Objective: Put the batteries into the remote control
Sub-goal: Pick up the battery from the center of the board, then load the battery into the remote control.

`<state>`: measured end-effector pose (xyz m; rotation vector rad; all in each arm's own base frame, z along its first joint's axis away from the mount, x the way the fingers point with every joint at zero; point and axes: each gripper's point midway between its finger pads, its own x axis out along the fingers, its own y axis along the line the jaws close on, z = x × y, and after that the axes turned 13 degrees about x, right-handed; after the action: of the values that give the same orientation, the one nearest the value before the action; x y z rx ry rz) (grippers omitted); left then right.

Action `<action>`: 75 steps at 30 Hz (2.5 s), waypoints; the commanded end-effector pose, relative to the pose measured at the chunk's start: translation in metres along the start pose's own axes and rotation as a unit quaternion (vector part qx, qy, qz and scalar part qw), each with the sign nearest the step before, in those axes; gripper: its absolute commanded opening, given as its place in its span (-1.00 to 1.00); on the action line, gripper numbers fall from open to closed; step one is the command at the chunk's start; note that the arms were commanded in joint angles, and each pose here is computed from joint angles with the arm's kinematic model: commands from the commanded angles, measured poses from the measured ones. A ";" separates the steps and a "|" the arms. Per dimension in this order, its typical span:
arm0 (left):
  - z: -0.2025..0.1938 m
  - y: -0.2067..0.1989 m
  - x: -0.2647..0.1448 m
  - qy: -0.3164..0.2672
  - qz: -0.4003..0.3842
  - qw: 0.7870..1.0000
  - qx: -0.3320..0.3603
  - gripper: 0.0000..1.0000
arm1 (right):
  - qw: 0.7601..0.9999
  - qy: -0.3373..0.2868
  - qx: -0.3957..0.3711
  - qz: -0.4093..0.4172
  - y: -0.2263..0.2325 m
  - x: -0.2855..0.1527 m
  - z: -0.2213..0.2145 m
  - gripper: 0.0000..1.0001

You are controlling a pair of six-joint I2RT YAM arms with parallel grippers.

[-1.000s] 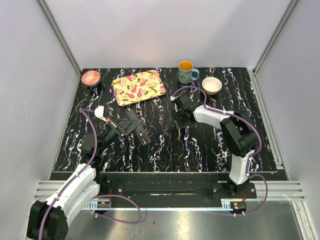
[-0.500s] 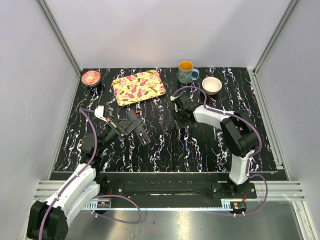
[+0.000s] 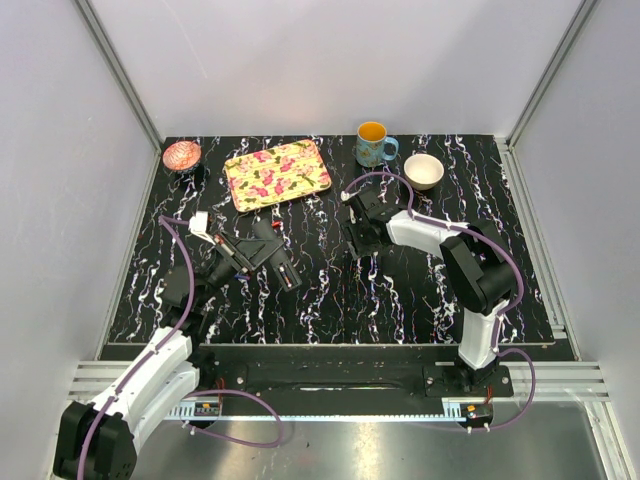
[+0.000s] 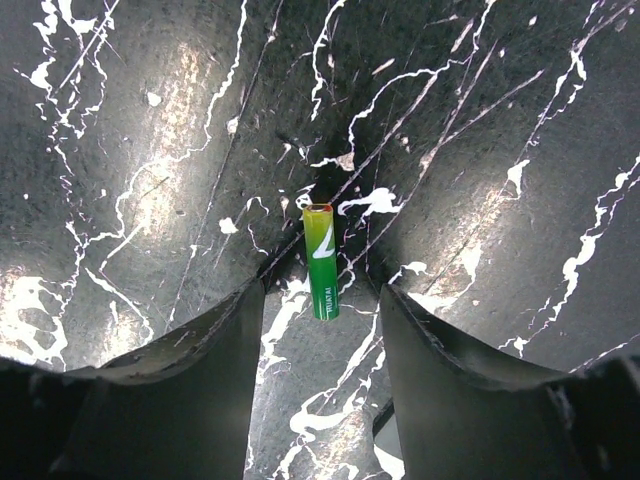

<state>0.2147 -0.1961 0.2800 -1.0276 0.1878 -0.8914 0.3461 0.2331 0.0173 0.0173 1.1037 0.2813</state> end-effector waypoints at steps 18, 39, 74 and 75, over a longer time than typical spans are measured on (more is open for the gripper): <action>0.005 -0.012 -0.001 -0.013 -0.026 0.999 0.014 -1.00 | 1.000 -0.023 0.012 0.010 0.005 -0.015 0.017 -1.00; 0.009 0.009 0.050 -0.016 -0.016 1.000 -0.002 -1.00 | 0.977 -0.001 0.036 0.210 0.110 -0.305 -0.032 -1.00; -0.035 0.042 0.069 -0.016 0.055 0.995 -0.081 -1.00 | 0.975 0.161 -0.001 0.155 0.150 -0.243 -0.048 -1.00; -0.037 0.042 0.069 -0.014 0.055 0.995 -0.083 -1.00 | 0.975 0.165 -0.003 0.150 0.149 -0.242 -0.049 -1.00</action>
<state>0.2620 -0.2622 0.2196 -1.1071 0.3771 -0.7371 0.1721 0.3122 0.2187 0.1601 1.4374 0.5423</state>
